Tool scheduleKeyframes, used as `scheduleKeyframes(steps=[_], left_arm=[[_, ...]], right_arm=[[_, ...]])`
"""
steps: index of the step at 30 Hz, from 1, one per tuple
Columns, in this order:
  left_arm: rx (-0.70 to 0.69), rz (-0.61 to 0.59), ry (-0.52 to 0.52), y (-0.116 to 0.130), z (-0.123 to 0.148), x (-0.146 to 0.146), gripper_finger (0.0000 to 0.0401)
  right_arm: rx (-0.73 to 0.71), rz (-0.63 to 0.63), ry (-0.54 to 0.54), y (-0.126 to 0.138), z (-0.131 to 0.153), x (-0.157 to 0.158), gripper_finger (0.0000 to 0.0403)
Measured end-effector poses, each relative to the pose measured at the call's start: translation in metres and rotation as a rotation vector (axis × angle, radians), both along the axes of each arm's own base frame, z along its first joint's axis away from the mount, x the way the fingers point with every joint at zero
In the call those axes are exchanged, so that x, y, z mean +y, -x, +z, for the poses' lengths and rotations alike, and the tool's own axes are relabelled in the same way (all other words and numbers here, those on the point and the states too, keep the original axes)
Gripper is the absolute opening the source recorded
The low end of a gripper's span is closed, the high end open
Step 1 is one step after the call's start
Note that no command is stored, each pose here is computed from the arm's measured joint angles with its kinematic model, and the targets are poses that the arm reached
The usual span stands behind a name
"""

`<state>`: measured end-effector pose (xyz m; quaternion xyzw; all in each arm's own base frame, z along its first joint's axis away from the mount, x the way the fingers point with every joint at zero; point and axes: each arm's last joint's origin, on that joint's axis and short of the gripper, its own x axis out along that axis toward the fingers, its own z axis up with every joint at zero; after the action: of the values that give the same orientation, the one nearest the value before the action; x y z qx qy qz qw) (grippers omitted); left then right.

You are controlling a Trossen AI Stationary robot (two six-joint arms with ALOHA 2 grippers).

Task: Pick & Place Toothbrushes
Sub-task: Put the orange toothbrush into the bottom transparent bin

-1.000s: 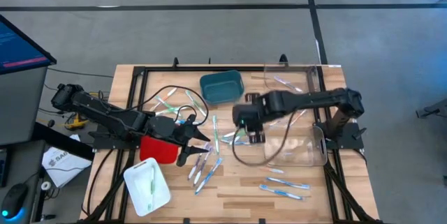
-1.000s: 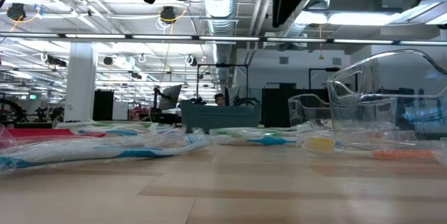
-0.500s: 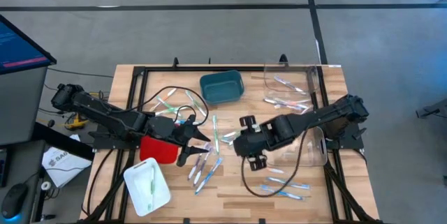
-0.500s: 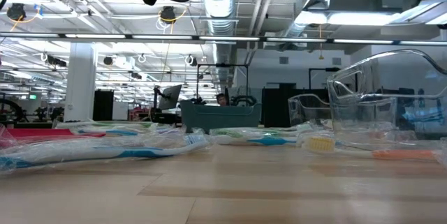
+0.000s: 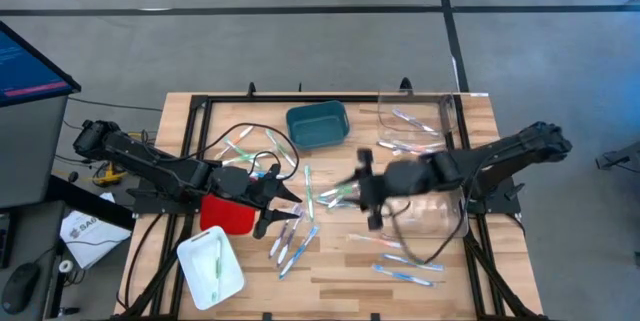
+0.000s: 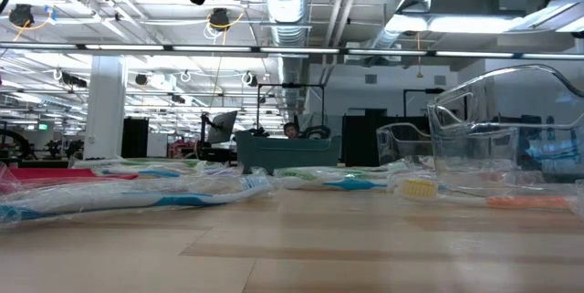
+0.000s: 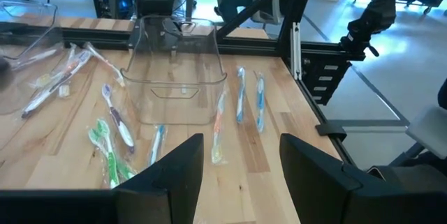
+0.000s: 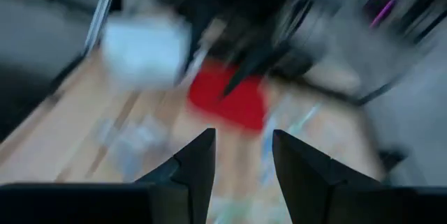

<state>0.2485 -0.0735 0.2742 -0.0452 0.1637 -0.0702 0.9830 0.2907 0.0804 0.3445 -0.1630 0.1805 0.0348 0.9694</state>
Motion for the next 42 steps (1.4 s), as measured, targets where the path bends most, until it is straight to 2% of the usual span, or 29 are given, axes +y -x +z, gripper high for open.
scheduleKeyframes(steps=[3, 6, 10, 14, 17, 24, 27, 29, 32, 39, 42], left_arm=[[-0.008, 0.000, 0.000, 0.000, 0.001, 0.000, 0.0182], [-0.021, 0.000, -0.045, 0.000, 0.001, 0.000, 0.0182], [-0.015, 0.082, -0.082, 0.000, -0.003, 0.003, 0.0182], [0.012, 0.265, -0.149, 0.001, -0.011, 0.013, 0.0182], [0.095, 0.333, -0.182, 0.004, -0.025, 0.025, 0.0182], [0.329, 0.587, -0.005, 0.015, -0.051, 0.060, 0.0182], [0.361, 0.680, 0.037, 0.017, -0.054, 0.077, 0.0182], [0.348, 0.693, 0.059, 0.015, -0.054, 0.082, 0.0182], [0.318, 0.616, 0.058, 0.004, -0.056, 0.082, 0.0182], [0.130, 0.152, -0.001, -0.041, -0.070, 0.054, 0.0182], [0.091, 0.055, -0.038, -0.056, -0.089, 0.037, 0.0182]], right_arm=[[-0.196, -0.014, -0.001, 0.008, 0.011, -0.013, 0.0138], [-0.292, -0.006, -0.037, 0.013, 0.016, -0.022, 0.0139], [-0.262, 0.029, -0.056, 0.015, 0.010, -0.024, 0.0137], [-0.249, 0.055, -0.057, 0.021, 0.012, -0.021, 0.0137], [-0.246, 0.073, -0.042, 0.023, 0.013, -0.018, 0.0139], [-0.215, 0.083, -0.030, 0.027, 0.012, -0.016, 0.0135], [-0.214, 0.083, -0.030, 0.027, 0.011, -0.016, 0.0135], [-0.206, 0.083, -0.028, 0.027, 0.011, -0.016, 0.0136], [-0.187, 0.080, -0.038, 0.027, 0.009, -0.016, 0.0137], [-0.188, 0.102, -0.052, 0.031, 0.011, -0.010, 0.0134], [-0.221, 0.121, -0.060, 0.034, 0.016, -0.005, 0.0136]])
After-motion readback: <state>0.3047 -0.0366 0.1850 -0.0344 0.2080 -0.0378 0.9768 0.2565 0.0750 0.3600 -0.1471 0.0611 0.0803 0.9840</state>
